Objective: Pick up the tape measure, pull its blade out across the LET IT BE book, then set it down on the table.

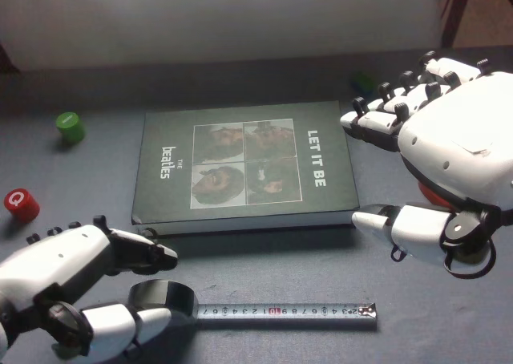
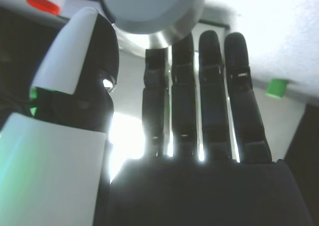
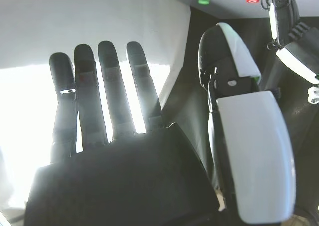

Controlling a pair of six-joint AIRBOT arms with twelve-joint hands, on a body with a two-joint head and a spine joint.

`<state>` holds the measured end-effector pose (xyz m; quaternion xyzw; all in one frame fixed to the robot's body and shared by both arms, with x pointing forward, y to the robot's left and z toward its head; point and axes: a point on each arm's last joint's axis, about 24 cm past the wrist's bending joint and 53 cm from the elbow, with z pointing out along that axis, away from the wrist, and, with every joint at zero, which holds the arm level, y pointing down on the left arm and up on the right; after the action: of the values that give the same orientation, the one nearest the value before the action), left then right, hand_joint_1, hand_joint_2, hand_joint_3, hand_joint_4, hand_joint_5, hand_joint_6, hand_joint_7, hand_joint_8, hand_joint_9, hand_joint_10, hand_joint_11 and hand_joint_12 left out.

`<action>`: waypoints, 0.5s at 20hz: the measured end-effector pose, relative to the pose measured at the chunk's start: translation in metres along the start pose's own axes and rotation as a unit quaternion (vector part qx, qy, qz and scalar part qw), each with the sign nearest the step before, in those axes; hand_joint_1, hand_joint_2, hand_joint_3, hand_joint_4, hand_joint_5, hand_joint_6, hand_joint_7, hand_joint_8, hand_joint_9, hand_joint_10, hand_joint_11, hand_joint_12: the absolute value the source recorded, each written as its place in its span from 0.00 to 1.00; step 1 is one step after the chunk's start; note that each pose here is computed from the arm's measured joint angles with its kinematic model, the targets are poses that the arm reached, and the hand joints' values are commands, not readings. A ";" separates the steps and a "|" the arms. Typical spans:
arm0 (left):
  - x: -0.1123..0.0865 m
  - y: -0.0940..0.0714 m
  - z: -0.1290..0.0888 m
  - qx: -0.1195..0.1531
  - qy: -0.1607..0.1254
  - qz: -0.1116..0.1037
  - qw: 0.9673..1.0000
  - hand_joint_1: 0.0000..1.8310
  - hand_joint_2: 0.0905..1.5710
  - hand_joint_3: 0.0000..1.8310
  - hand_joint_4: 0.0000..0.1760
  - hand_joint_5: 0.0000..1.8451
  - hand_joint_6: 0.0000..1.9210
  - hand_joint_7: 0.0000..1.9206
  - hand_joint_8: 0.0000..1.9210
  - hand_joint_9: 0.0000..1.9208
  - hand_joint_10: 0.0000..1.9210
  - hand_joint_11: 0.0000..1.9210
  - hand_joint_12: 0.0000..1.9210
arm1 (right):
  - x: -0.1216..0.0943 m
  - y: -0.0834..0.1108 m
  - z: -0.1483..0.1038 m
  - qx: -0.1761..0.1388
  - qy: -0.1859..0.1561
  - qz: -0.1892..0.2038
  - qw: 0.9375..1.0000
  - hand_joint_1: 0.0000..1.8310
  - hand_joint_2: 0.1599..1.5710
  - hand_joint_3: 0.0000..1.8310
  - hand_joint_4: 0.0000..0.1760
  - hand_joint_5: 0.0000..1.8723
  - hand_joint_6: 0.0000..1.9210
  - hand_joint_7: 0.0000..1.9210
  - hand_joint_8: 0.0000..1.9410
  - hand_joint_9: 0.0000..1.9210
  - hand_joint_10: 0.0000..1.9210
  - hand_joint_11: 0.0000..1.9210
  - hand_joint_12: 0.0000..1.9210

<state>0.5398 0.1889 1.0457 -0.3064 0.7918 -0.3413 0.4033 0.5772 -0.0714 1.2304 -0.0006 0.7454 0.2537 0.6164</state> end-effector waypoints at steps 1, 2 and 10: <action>0.003 0.001 0.001 -0.001 0.002 -0.001 1.000 0.49 0.72 0.00 0.00 0.36 0.00 0.34 0.00 0.29 0.00 0.14 0.44 | 0.000 0.000 0.000 0.000 0.000 0.000 1.000 0.19 0.73 0.00 0.20 0.16 0.00 0.17 0.00 0.16 0.00 0.01 0.54; 0.007 0.001 0.001 0.000 0.006 0.000 1.000 0.50 0.72 0.00 0.00 0.36 0.00 0.34 0.00 0.29 0.00 0.14 0.44 | 0.000 0.000 0.000 0.000 0.000 0.000 1.000 0.19 0.74 0.00 0.19 0.17 0.00 0.17 0.00 0.16 0.00 0.01 0.54; 0.008 0.007 0.010 -0.004 0.001 0.000 1.000 0.51 0.71 0.00 0.00 0.36 0.00 0.35 0.00 0.30 0.00 0.14 0.44 | 0.000 0.000 0.000 -0.001 0.001 0.000 1.000 0.19 0.74 0.00 0.20 0.15 0.00 0.18 0.00 0.17 0.00 0.03 0.55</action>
<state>0.5429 0.1839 1.0321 -0.3074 0.7935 -0.3389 0.4013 0.5770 -0.0709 1.2303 -0.0013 0.7455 0.2544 0.6160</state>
